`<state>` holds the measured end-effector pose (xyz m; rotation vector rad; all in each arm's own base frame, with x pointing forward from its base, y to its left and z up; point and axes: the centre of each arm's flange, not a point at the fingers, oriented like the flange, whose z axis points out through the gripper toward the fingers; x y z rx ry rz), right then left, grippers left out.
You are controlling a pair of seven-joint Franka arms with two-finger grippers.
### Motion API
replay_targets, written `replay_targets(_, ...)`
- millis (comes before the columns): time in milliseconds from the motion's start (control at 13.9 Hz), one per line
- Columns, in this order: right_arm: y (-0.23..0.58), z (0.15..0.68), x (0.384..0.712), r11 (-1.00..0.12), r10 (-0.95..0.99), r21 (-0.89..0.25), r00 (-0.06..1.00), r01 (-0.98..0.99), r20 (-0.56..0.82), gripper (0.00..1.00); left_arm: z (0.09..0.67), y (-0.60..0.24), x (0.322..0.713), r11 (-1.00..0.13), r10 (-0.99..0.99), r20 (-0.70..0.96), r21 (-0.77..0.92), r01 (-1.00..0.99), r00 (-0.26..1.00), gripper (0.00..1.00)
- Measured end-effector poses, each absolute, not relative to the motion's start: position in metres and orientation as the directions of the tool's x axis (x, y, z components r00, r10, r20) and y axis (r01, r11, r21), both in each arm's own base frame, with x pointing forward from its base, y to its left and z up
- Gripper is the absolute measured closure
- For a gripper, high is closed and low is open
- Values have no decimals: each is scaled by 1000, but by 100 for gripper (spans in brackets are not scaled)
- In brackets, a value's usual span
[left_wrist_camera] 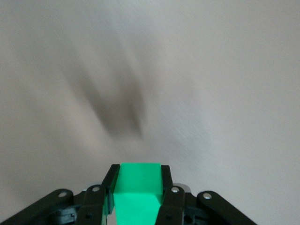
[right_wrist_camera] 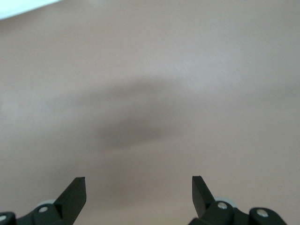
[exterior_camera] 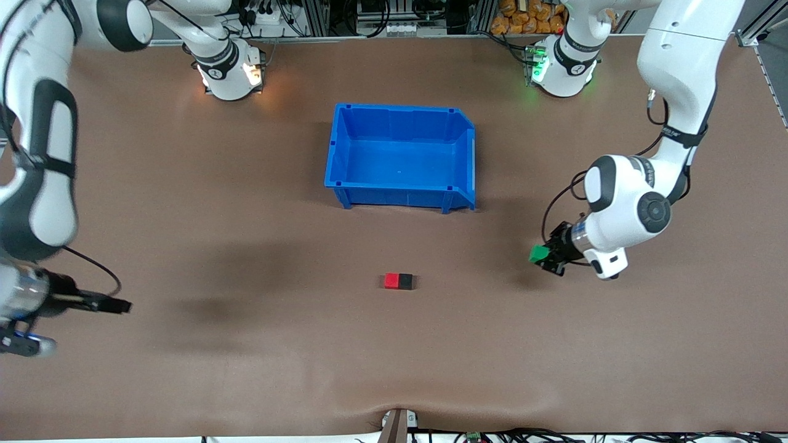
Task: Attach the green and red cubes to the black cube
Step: 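Withdraw the right gripper while the left gripper grasps the green cube, then carry the green cube toward the black cube with the left gripper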
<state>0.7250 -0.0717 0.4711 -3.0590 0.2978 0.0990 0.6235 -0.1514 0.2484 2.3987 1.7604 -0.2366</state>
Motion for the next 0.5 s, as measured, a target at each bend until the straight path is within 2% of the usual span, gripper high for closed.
replay_targets(144,-86,534,680,-987,-134,-74,984,-144,-118,0,260,-179,648,-246,940,-238,21,969,244,61)
replay_targets(287,-92,574,634,-991,-92,-93,992,-100,-90,0,264,-200,668,-204,946,-254,9,979,200,61)
replay_targets(503,-69,576,578,-993,-63,-105,998,-61,15,0,255,-234,675,-168,951,-263,-7,986,160,61)
